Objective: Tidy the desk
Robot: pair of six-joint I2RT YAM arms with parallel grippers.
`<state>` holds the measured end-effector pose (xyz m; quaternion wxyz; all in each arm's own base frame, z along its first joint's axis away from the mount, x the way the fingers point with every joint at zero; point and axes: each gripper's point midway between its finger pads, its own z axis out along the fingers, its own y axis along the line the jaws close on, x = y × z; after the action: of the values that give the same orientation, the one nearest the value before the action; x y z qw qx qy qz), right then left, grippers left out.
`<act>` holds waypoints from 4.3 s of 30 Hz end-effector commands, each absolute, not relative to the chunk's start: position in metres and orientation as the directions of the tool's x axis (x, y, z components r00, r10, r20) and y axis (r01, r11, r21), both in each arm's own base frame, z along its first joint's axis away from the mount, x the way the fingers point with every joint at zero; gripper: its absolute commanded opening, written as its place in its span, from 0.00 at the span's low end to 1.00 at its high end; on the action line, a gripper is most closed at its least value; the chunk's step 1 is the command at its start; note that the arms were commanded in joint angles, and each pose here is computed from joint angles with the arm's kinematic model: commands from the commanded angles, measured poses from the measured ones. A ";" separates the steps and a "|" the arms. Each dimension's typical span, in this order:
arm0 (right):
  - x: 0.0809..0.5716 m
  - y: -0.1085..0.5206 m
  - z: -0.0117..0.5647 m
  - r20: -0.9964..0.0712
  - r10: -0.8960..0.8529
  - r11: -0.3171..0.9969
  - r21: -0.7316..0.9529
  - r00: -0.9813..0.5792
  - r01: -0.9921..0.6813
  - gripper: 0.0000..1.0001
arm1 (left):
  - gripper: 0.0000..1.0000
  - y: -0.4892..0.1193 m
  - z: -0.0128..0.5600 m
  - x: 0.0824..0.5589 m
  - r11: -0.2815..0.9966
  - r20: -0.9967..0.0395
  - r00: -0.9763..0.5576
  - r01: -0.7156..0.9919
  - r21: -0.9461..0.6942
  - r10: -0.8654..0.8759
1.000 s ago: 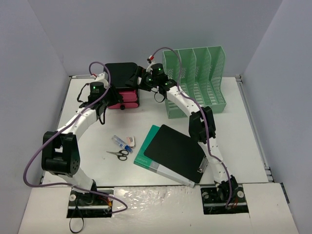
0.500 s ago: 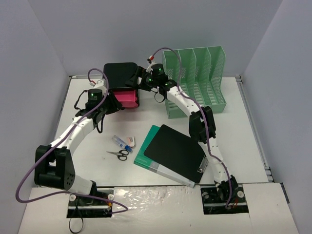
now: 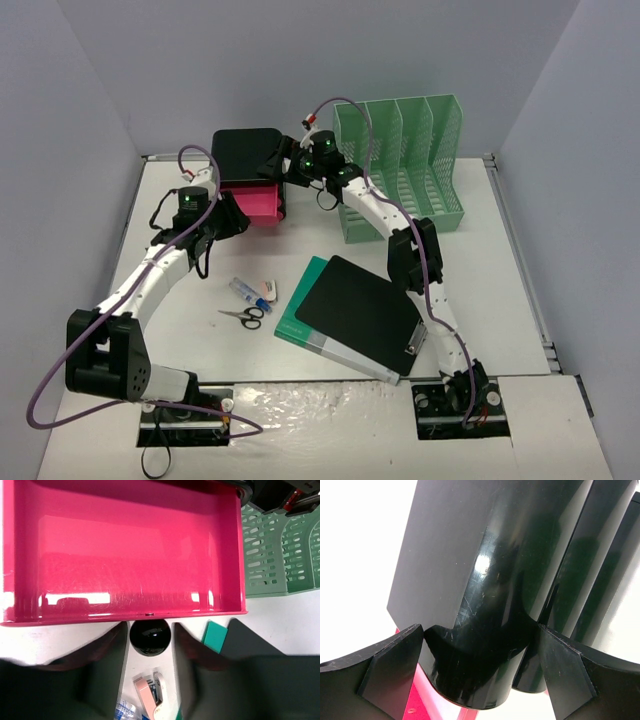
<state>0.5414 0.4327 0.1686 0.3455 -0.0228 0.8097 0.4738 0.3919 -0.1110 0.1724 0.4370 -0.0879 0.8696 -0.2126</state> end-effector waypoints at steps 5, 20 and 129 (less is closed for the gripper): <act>0.548 0.424 0.191 -0.622 0.305 0.545 0.735 -0.721 -0.404 0.89 | 0.95 -0.111 0.226 0.398 0.901 -0.816 -0.479 0.107 -0.420 -0.324; 0.535 0.409 0.212 -0.652 0.298 0.573 0.707 -0.698 -0.415 0.91 | 0.97 -0.072 0.260 0.372 0.955 -0.880 -0.386 -0.005 -0.297 -0.276; 0.389 0.288 0.253 -0.807 0.061 0.919 0.276 -0.587 -0.283 0.88 | 0.48 -0.120 0.046 0.274 0.881 -0.585 -0.663 -0.402 -0.247 -0.467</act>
<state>0.3898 0.2939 0.2166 0.4135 -0.0656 0.8915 0.1731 0.2658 -0.1176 0.0381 0.3086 -0.2247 0.9230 -0.0497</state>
